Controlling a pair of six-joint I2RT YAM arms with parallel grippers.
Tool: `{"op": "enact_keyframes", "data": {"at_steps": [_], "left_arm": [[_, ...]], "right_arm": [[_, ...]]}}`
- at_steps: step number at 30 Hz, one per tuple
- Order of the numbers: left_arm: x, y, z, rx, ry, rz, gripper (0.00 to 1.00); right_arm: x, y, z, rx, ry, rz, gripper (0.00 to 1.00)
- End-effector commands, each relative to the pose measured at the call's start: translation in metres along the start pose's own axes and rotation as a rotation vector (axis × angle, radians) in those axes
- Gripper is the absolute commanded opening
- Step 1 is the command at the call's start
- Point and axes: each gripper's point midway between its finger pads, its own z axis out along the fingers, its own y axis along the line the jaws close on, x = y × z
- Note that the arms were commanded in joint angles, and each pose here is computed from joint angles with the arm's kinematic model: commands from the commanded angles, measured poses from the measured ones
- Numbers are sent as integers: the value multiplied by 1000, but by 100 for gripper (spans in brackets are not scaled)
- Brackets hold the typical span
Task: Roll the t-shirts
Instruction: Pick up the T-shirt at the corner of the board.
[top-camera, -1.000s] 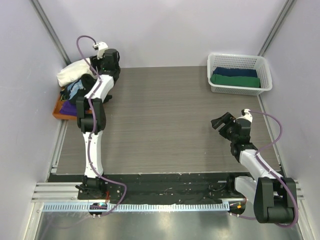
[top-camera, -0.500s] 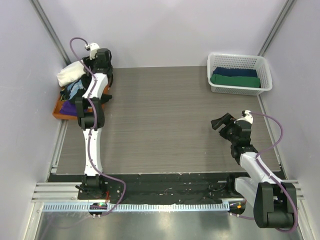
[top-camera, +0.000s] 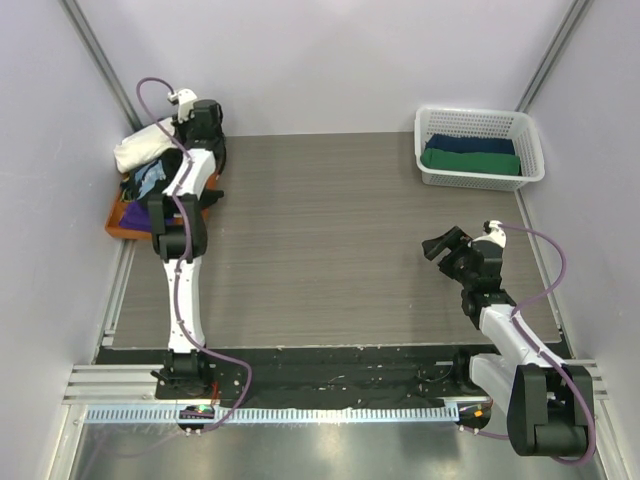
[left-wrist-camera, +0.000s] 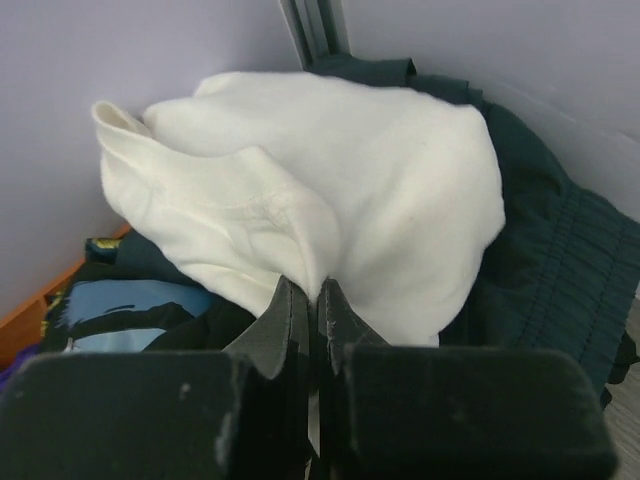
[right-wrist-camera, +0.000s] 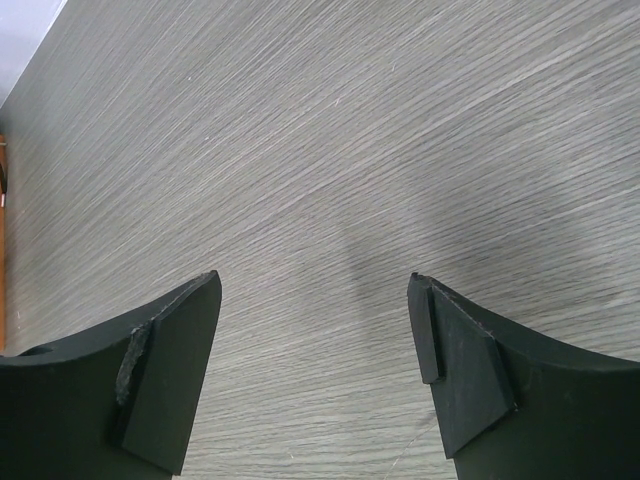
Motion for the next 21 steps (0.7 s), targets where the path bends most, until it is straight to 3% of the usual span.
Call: {"op": "enact_keyframes", "data": {"at_steps": [1, 14, 17, 19, 21], "left_arm": [[-130, 44, -61, -58, -187, -243, 0], [-274, 130, -181, 17, -364, -547, 1], [-300, 135, -224, 149, -372, -636, 2], [-306, 122, -256, 351, -304, -716, 1], [-285, 89, -283, 534, -192, -744, 0]], "right_arm": [[-11, 6, -1, -23, -48, -26, 84], [-7, 8, -1, -30, -27, -18, 83], [-6, 7, -1, -28, -23, -17, 83], [-7, 7, -1, -28, -23, -18, 83], [-9, 6, -2, -18, -28, -21, 83]]}}
